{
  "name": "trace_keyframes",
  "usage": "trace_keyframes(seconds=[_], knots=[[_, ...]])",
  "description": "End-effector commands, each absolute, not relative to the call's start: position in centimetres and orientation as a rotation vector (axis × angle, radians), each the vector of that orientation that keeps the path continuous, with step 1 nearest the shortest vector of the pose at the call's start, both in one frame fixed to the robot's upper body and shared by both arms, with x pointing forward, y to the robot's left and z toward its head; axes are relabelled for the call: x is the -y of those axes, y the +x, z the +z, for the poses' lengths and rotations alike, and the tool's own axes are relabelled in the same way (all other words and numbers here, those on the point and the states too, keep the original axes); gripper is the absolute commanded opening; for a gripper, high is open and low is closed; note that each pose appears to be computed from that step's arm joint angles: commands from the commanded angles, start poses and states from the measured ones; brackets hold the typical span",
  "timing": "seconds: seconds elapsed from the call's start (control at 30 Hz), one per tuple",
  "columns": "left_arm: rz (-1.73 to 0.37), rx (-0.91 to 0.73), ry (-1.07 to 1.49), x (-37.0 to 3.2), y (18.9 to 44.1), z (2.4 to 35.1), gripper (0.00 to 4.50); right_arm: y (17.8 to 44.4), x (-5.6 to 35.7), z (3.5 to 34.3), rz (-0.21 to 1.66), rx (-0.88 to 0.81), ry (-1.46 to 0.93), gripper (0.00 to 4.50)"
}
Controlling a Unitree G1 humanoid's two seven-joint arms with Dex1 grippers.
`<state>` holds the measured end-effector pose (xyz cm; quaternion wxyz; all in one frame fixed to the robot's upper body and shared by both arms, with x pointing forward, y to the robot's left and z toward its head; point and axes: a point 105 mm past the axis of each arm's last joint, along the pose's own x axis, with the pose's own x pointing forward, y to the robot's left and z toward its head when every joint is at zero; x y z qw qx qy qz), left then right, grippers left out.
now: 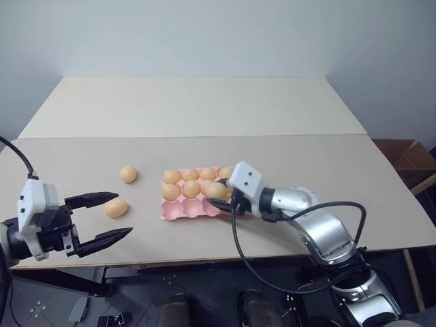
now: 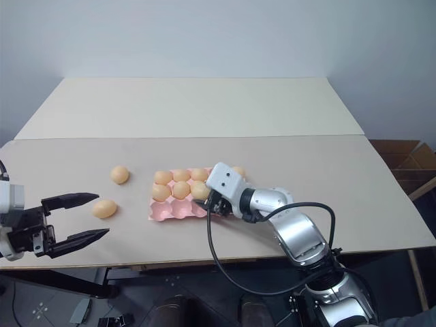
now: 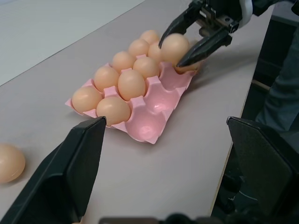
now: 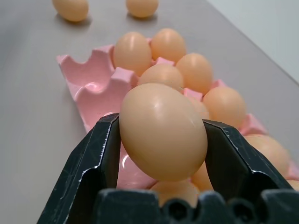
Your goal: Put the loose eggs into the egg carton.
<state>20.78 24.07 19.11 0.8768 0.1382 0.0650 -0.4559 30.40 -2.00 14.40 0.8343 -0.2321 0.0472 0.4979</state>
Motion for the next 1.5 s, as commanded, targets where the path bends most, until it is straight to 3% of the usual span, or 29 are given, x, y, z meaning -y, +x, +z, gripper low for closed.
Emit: trace_keyframes(seconds=[0.03,0.13,0.33,0.57,0.87,1.17,1.33,1.5], knots=[[-0.953,-0.110,0.314,-23.9,20.8,19.8,4.50,30.6,1.3,15.2,1.049,-0.069,-0.533,3.47],[-0.950,-0.109,0.316,-23.9,20.8,19.8,4.50,30.8,1.2,15.4,1.040,-0.061,-0.548,4.46],[-0.936,-0.109,0.311,-24.1,20.8,19.7,4.50,30.5,2.5,18.6,1.030,0.027,-0.491,4.46],[-0.903,-0.115,0.308,-24.8,20.7,19.6,4.50,28.9,8.4,21.8,1.030,0.096,-0.449,4.46],[-0.868,-0.120,0.293,-25.5,20.4,19.5,4.50,26.2,16.4,18.7,1.107,-0.032,-0.452,4.46],[-0.769,-0.157,0.304,-26.6,20.7,18.9,4.50,26.4,16.6,18.8,1.094,-0.010,-0.450,4.46],[-0.493,-0.311,0.394,-29.3,23.2,17.5,4.50,26.2,15.9,19.1,1.120,0.010,-0.455,4.46],[-0.490,-0.357,0.432,-29.1,24.8,16.6,4.50,26.2,15.3,19.2,1.142,0.019,-0.451,4.46]])
